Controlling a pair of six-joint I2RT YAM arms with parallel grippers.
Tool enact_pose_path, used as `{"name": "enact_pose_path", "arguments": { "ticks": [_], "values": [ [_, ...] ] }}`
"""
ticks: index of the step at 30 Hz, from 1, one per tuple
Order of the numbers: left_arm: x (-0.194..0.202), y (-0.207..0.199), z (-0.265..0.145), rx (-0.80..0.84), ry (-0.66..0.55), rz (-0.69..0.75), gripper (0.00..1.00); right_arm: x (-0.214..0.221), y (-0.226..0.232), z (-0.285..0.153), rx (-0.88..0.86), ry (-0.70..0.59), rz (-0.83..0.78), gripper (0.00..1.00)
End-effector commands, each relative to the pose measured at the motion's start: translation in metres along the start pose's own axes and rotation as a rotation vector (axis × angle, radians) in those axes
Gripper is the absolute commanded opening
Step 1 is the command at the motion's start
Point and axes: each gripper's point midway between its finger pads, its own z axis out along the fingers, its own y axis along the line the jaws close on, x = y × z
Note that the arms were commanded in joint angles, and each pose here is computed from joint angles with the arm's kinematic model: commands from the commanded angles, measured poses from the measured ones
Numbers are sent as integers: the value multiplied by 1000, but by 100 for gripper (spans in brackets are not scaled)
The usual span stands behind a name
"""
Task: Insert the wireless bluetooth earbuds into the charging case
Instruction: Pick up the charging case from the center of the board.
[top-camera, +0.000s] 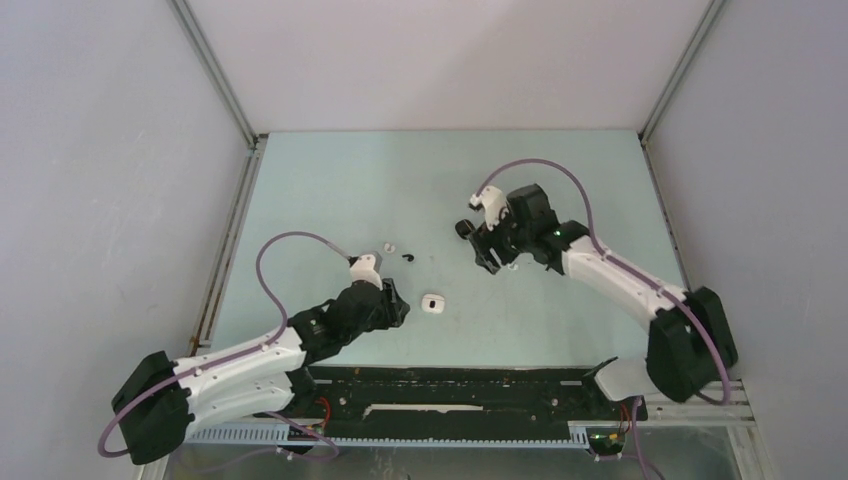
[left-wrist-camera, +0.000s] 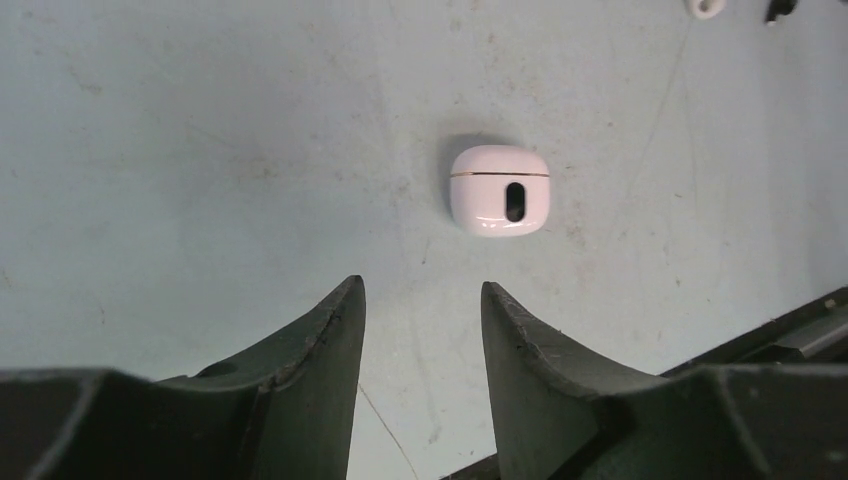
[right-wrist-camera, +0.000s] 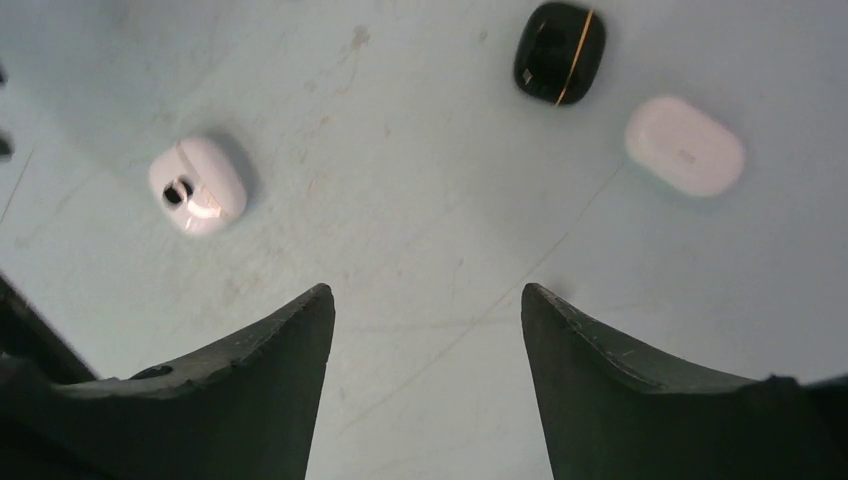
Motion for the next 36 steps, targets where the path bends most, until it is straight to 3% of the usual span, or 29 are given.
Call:
{"name": "enact_pose_path", "arguments": {
  "ticks": [1, 6, 12, 26, 36],
  "values": [
    [-21, -15, -9, 41, -100, -17, 52, -54, -29, 29, 105, -78, 36, 70],
    [-21, -21, -17, 58, -99, 11, 52, -52, -48, 83, 148, 41, 63, 70],
    [-19, -24, -18, 62, -105, 18, 57, -49, -59, 117, 154, 96, 77, 73],
    [-14, -35, -15, 89, -84, 35, 56, -37, -78, 155, 183, 184, 108, 73],
    [-13, -35, -17, 97, -92, 25, 55, -22, -79, 158, 154, 221, 140, 65]
  ]
}}
